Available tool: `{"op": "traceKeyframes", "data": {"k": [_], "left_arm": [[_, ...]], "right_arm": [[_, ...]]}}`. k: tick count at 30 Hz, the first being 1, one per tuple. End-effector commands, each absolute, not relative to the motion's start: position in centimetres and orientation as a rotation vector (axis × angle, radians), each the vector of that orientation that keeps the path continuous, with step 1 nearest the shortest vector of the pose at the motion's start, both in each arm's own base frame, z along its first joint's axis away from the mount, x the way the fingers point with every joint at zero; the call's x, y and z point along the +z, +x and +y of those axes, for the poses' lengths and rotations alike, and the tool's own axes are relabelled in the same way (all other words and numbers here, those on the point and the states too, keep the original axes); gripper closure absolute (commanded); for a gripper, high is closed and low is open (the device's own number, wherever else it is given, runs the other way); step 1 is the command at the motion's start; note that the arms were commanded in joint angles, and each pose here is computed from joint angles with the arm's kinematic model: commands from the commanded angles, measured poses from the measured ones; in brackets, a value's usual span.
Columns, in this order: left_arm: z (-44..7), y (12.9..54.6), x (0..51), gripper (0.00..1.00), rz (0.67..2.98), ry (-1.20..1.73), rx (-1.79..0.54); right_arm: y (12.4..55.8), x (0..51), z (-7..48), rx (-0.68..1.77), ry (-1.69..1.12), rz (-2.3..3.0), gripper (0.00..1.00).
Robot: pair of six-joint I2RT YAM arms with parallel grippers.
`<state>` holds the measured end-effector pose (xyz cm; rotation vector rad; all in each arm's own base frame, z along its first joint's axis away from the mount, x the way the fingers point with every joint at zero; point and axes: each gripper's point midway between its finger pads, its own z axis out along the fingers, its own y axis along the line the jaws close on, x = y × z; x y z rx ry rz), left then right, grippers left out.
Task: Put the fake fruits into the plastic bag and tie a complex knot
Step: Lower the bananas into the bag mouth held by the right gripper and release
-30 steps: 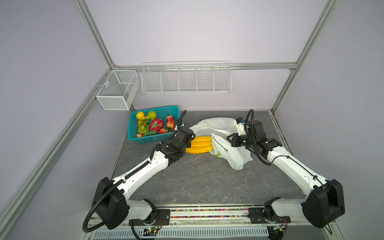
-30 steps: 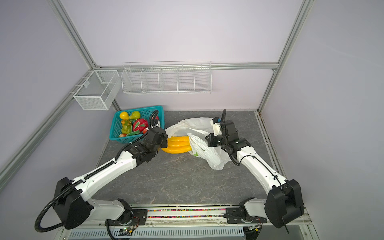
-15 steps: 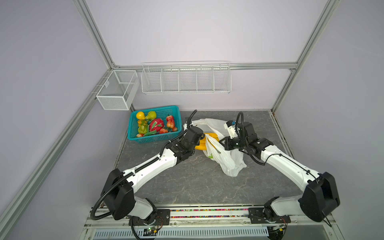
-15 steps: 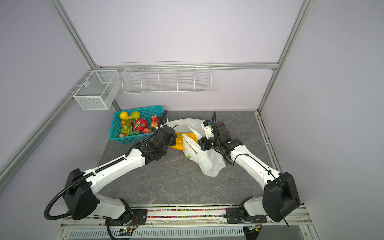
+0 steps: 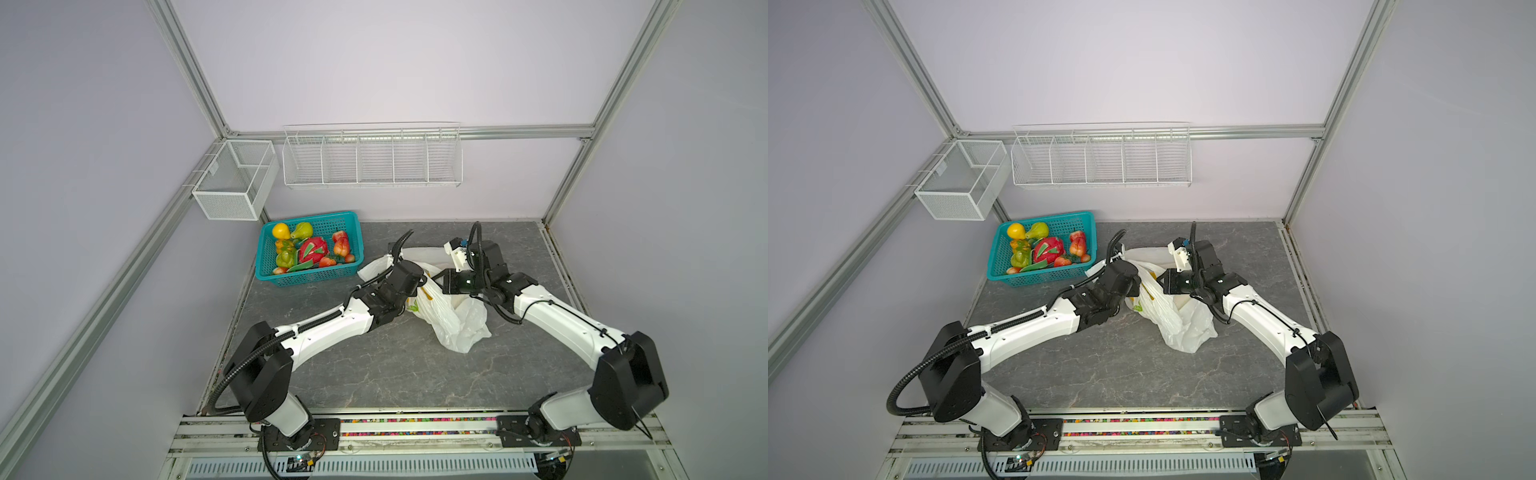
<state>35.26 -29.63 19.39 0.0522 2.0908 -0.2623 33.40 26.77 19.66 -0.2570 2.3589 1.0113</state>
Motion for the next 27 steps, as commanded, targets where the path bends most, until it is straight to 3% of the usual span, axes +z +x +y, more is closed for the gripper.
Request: {"op": "traceKeyframes", "data": {"k": [1, 4, 10, 19, 27], "left_arm": [[-31.2, 35.4, 17.7, 0.95, 2.098, -0.010, -0.376], [-31.8, 35.3, 16.5, 0.84, 2.126, -0.002, -0.399], [-32.7, 34.5, 14.4, 0.73, 2.169, 0.073, -0.446], [-31.6, 32.9, 15.8, 0.39, 2.191, 0.206, -0.407], [-29.3, 29.4, 15.7, 0.35, 2.230, 0.288, -0.468]], "right_arm": [[34.2, 21.1, 27.2, 1.080, -0.233, 2.319, 0.91], [34.4, 20.8, 26.4, 1.065, -0.244, 2.320, 0.91], [34.1, 20.7, 25.1, 1.066, -0.329, 2.304, 0.91], [34.2, 19.7, 22.1, 1.008, -0.334, 2.351, 0.92], [35.0, 18.7, 20.8, 0.986, -0.211, 2.389, 0.92]]}}
